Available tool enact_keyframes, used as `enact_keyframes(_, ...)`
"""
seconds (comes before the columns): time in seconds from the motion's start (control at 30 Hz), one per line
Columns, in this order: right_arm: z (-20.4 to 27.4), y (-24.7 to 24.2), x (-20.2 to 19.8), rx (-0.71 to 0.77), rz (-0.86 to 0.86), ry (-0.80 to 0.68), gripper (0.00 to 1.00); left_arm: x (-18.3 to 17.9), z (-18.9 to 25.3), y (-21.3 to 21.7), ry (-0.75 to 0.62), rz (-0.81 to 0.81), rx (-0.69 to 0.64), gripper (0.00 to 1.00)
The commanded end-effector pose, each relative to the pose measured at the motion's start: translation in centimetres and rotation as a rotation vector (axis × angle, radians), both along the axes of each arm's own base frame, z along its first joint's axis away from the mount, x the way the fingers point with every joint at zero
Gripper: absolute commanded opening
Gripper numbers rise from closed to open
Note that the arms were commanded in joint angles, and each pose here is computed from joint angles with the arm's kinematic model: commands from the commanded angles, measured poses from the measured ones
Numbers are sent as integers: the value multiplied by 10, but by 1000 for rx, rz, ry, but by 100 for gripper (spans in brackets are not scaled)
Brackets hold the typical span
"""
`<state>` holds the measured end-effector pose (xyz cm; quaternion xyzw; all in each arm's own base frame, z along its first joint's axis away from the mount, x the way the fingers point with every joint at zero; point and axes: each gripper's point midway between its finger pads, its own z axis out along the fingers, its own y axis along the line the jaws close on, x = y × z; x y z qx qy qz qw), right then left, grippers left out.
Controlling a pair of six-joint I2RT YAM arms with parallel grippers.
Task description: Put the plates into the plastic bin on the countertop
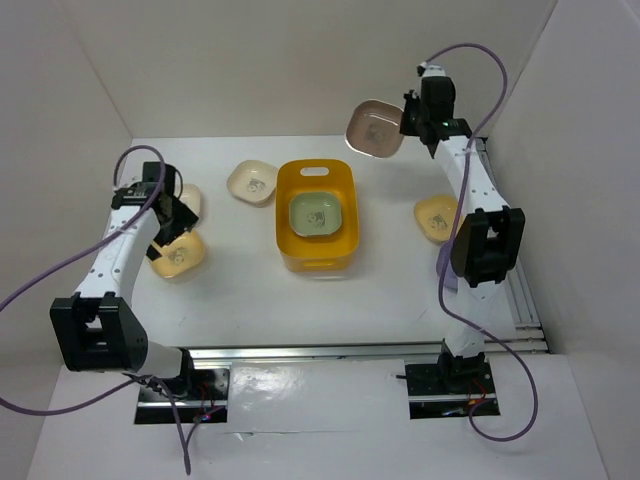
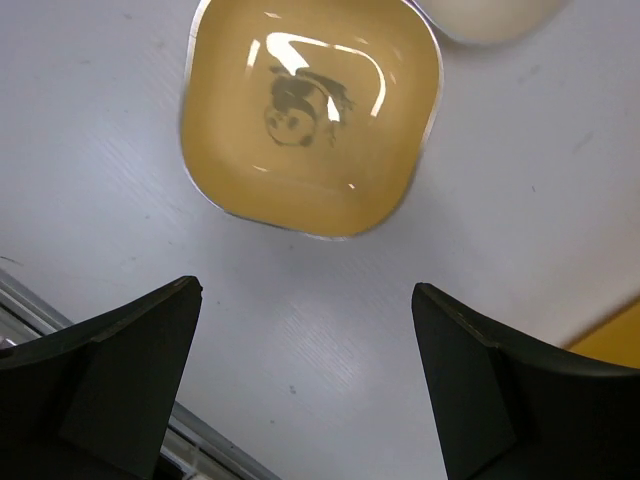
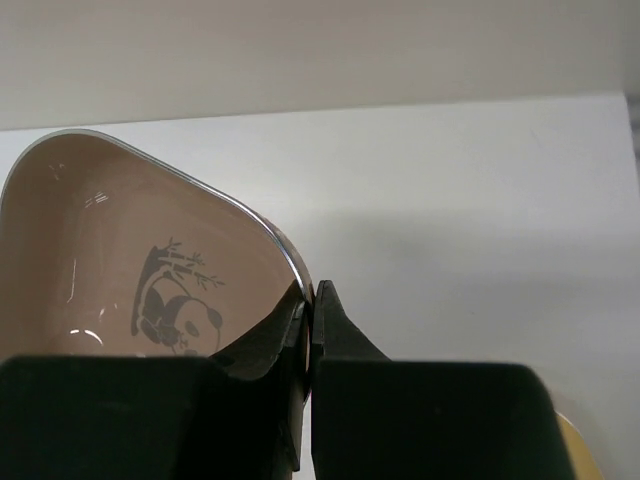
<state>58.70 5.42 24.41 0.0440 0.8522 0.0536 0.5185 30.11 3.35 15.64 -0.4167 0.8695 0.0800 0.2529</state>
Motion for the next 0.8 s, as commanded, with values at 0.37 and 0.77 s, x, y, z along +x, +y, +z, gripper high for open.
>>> enact_keyframes(0.37,-40,172,-70,-133,452,136,0,-66,-51,69,140,235,-140,100)
enact_keyframes(0.77,-80,214,-95,-174,506,187,83,-77,-67,76,187,275,-170,100)
